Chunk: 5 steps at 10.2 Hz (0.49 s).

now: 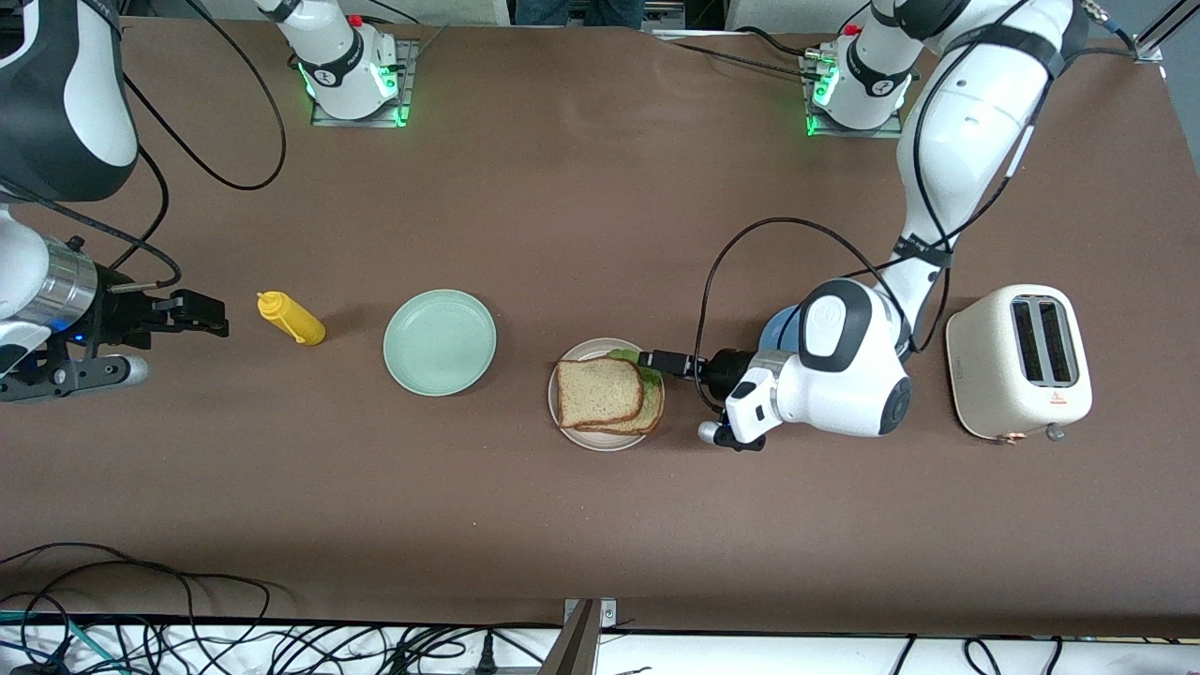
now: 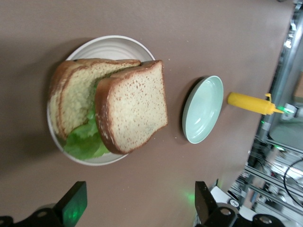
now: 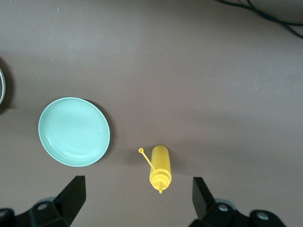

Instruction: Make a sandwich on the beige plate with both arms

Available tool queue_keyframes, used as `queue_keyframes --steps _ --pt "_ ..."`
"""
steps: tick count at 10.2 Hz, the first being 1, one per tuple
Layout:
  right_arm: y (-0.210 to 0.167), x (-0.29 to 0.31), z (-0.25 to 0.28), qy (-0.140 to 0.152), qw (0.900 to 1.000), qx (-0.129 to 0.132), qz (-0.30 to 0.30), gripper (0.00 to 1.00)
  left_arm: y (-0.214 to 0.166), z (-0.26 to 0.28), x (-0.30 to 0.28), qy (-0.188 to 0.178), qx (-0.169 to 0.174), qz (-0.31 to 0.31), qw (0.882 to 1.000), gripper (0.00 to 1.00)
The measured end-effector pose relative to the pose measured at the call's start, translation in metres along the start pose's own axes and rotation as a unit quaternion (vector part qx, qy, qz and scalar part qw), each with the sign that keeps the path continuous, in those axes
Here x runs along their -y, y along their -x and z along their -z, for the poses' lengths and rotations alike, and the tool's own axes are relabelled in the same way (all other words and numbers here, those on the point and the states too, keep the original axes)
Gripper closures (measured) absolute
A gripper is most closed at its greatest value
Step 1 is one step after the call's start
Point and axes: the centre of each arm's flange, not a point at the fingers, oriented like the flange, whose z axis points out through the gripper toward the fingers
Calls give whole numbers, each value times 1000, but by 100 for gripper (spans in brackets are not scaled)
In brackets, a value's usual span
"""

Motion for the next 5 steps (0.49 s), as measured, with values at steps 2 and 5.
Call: queue_keyframes --steps 2,5 --pt "0 0 0 0 1000 0 0 0 11 21 -21 -93 -15 -5 995 0" --pt "0 0 -1 0 1000 1 0 0 43 69 -45 -234 0 -33 972 0"
